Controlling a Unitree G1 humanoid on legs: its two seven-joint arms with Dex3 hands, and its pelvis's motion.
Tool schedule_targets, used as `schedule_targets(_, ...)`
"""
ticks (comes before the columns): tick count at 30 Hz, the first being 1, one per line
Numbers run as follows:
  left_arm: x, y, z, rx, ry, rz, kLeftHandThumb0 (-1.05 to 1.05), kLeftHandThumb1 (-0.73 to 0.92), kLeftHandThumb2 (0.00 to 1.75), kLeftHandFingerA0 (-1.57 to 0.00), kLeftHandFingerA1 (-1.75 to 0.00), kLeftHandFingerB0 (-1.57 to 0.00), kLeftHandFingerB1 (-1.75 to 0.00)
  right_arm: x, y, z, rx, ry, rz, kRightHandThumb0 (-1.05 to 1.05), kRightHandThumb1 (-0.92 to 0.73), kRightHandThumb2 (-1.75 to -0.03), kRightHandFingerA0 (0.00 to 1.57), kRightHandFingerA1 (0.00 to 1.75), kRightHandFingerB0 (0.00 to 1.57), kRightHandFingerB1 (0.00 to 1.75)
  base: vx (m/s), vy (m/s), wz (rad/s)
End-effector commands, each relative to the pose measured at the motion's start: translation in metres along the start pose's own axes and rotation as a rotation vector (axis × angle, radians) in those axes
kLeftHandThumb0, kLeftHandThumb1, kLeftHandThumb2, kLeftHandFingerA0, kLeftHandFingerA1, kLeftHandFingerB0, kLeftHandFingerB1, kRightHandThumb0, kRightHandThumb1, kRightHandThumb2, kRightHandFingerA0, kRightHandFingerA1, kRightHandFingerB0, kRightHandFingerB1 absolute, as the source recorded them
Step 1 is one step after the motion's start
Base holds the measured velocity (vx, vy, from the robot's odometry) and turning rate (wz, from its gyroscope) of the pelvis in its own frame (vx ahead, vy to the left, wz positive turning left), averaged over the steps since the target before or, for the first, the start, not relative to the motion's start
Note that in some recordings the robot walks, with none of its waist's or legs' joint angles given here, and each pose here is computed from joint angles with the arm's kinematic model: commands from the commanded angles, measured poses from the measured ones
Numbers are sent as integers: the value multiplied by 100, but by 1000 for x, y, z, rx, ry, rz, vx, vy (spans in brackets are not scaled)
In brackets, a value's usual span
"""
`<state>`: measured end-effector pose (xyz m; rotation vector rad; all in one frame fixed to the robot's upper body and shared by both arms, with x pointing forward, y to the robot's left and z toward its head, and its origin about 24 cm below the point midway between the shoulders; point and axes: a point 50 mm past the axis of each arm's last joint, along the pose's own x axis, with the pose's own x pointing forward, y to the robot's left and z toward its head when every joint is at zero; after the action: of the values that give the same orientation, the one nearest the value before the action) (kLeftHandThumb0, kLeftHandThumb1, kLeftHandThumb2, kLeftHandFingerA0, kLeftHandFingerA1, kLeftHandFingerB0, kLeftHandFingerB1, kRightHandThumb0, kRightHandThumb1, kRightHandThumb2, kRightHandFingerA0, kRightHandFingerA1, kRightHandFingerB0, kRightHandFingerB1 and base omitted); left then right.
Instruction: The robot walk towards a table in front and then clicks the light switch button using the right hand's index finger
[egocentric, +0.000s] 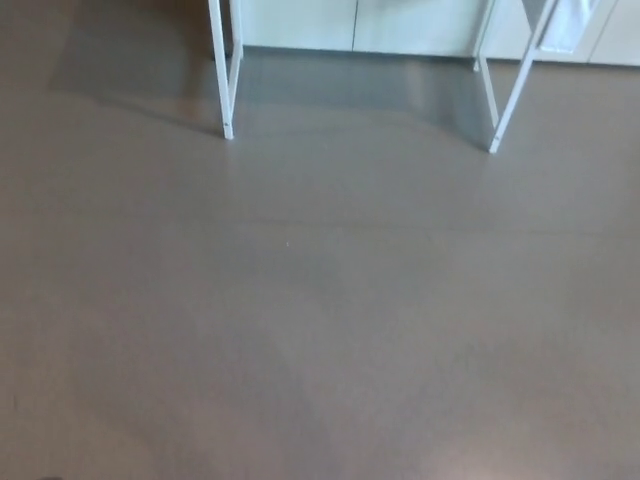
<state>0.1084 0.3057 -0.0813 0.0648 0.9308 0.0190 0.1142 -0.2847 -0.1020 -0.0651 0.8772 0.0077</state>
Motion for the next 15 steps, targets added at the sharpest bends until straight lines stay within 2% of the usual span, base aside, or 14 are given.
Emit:
schedule_targets(1,-4,0,-9,33,-11,-8,-8,50,91,-26,-55,-11,-47,-4,-4,-7,-30,1,-9,-16,-48,-89,31,57,16,49,155,-6,9)
schedule_targets(6,-6,-1,-14,26,3,0,-6,52,92,-24,-54,-12,-47,-4,-4,-11,-36,4,1,-17,-48,-90,30,57,15,49,185,-126,8)
schedule_targets(11,-7,-3,-15,43,1,-5,-6,53,92,-26,-55,-12,-48,-4,-4,-15,-24,13,4,-15,-49,-90,31,57,14,48,286,-275,25)
schedule_targets(15,-7,-3,-16,31,6,-4,-7,53,93,-26,-55,-12,-47,-3,-5,-14,-23,14,-2,-16,-48,-90,32,57,15,49,272,-59,-3)
